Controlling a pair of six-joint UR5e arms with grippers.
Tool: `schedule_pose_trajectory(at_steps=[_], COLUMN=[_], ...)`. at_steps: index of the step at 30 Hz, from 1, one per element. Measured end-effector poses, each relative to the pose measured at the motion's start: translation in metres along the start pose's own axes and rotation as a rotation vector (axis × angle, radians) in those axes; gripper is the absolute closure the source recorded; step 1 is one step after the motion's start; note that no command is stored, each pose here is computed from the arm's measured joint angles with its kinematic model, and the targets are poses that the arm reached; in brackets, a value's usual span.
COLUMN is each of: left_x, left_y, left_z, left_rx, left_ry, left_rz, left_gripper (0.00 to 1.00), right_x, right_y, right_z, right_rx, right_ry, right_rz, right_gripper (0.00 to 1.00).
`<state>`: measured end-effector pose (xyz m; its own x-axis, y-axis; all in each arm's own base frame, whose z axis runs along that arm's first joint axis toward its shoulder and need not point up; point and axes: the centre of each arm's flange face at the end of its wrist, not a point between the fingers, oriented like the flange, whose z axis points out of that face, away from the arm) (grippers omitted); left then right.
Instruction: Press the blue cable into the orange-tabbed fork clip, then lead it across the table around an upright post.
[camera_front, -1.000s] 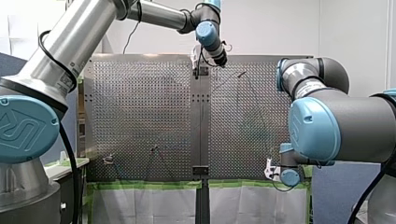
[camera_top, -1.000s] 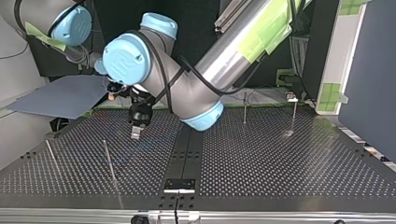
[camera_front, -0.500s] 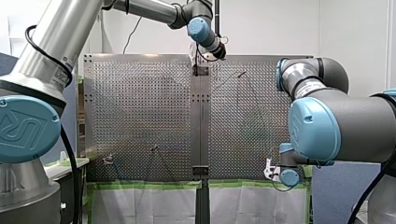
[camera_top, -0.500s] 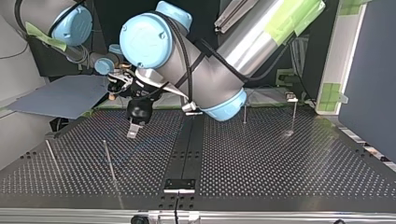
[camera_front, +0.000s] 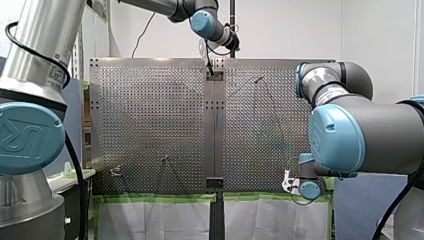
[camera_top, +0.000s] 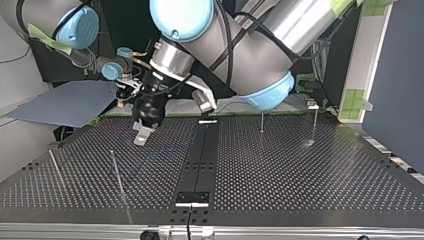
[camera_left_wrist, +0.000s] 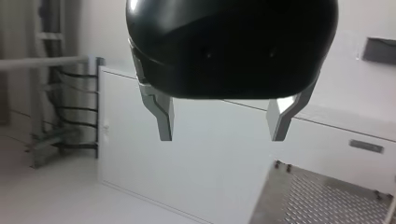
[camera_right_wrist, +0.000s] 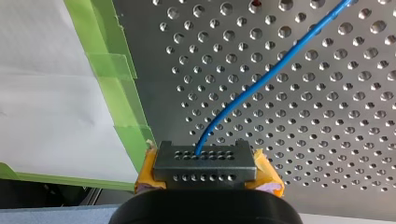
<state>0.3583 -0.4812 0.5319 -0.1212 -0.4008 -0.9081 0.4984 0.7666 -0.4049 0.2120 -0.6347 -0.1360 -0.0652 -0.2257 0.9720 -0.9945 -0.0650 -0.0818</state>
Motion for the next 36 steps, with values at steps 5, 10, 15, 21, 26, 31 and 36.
schedule_pose_trajectory(at_steps=[5, 10, 15, 21, 26, 31, 36], left_x=[-0.01, -0.021, -0.032, -0.028, -0.013, 0.004, 0.021], left_y=[-0.001, -0.001, -0.001, 0.004, 0.015, 0.022, 0.033], left_z=[-0.013, -0.028, -0.044, -0.053, -0.054, -0.055, -0.057], left_rx=[0.015, 0.03, 0.05, 0.048, 0.031, 0.049, 0.054], left_ry=[-0.039, -0.084, -0.129, -0.161, -0.171, -0.165, -0.164], left_rz=[-0.052, -0.108, -0.135, -0.147, -0.17, -0.212, -0.24], left_gripper=[0.02, 0.02, 0.02, 0.02, 0.02, 0.02, 0.02], right_x=[0.0, 0.0, 0.0, 0.0, 0.0, 0.0, 0.0], right_y=[0.0, 0.0, 0.0, -0.001, -0.002, -0.003, -0.004], right_z=[0.0, 0.0, 0.0, 0.0, 0.0, 0.0, -0.001], right_rx=[0.001, 0.001, 0.001, 0.001, 0.003, 0.01, 0.013], right_ry=[0.0, 0.0, -0.004, -0.011, -0.012, -0.013, -0.013], right_rz=[-0.001, -0.005, -0.018, -0.044, -0.046, -0.046, -0.044], right_gripper=[1.0, 1.0, 1.0, 1.0, 1.0, 1.0, 1.0])
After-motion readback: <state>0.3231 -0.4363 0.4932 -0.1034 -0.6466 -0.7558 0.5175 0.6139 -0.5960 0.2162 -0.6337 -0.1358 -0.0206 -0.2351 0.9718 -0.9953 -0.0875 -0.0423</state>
